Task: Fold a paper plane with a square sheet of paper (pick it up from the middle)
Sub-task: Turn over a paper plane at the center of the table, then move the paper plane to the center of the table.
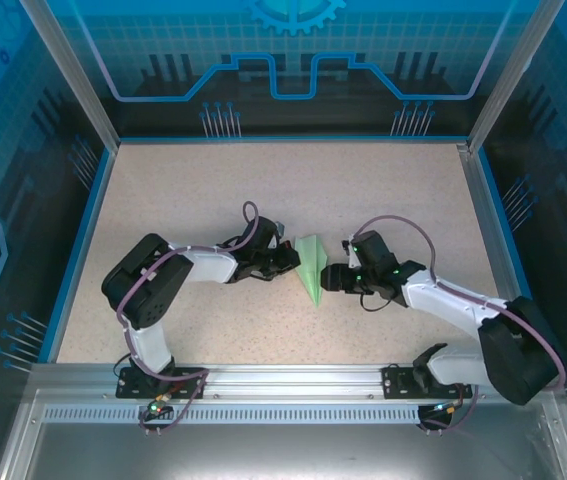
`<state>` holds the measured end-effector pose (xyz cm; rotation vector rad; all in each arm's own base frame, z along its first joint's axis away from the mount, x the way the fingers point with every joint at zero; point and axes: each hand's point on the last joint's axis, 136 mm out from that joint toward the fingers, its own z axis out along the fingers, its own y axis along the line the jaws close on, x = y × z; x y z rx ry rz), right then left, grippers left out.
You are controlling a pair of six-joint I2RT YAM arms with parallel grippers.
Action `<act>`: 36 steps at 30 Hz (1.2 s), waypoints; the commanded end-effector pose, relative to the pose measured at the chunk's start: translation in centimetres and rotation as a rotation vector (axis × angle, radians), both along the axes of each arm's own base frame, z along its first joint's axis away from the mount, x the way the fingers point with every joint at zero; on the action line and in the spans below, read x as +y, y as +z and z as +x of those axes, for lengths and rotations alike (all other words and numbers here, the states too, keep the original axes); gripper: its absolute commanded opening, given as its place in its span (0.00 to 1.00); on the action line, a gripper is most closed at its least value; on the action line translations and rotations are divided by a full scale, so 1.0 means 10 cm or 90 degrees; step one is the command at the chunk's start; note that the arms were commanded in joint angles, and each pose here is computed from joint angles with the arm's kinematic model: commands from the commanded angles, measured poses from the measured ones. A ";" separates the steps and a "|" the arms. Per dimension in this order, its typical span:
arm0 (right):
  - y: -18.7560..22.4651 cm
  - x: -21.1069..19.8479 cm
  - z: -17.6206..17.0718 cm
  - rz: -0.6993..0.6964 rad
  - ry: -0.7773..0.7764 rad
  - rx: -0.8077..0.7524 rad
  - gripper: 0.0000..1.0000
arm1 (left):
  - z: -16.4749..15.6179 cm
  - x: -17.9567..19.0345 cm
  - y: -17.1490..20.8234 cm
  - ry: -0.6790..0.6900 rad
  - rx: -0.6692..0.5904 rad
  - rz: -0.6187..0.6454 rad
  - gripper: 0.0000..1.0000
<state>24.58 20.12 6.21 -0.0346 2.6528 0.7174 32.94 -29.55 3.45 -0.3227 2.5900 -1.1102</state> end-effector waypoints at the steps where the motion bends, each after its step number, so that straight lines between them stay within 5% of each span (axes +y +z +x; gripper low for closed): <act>1: 0.13 0.18 0.13 0.012 -0.005 -0.026 0.55 | -0.01 0.04 -0.07 0.005 0.010 -0.003 0.00; 9: 0.03 0.37 0.16 -0.021 0.013 -0.004 0.48 | -0.03 0.05 -0.13 0.002 0.018 0.003 0.00; 36: -0.02 0.46 0.20 -0.035 0.017 0.008 0.47 | -0.05 0.03 -0.14 -0.007 0.026 0.005 0.00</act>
